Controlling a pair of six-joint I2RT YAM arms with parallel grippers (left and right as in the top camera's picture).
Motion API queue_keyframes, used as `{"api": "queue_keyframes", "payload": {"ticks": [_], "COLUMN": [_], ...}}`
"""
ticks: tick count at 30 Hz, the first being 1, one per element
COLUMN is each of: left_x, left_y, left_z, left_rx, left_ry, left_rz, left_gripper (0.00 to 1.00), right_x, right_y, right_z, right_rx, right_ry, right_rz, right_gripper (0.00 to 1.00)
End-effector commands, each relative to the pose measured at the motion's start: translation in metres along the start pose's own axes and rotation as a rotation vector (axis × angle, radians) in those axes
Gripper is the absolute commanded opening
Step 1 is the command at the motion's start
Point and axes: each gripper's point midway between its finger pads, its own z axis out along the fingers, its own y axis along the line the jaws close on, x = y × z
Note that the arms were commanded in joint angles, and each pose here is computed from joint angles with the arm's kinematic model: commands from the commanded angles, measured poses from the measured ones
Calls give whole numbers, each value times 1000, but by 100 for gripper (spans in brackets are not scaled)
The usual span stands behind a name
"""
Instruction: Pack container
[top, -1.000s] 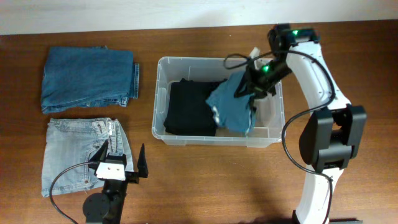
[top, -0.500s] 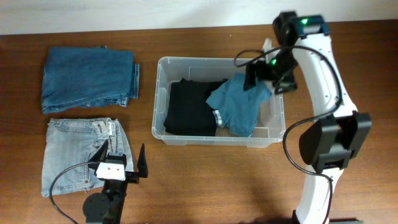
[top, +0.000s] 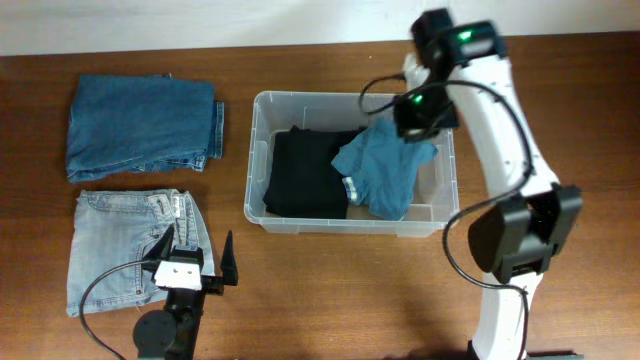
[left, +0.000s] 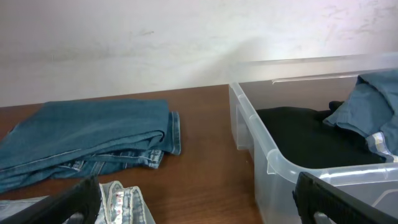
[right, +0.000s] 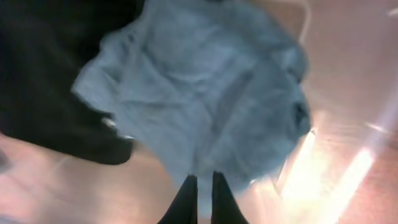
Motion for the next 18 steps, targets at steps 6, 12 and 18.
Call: {"api": "queue_keyframes", "payload": {"ticks": [6,12,18], "left_x": [1,1,1], "left_y": [1,1,1], "left_z": [0,0,0], "left_rx": [-2,-2,-2], "left_ry": [4,4,4], "left_rz": [15,15,15], "left_gripper": [99,99,99], "right_x": [30,21,-9], "right_y": [-26,-23,0], "right_z": [113,98,8], "right_rx": [84,79,13], "right_ry": [116,74,-105], "right_rz": [51,47,24], "right_gripper": [4,4,4]}}
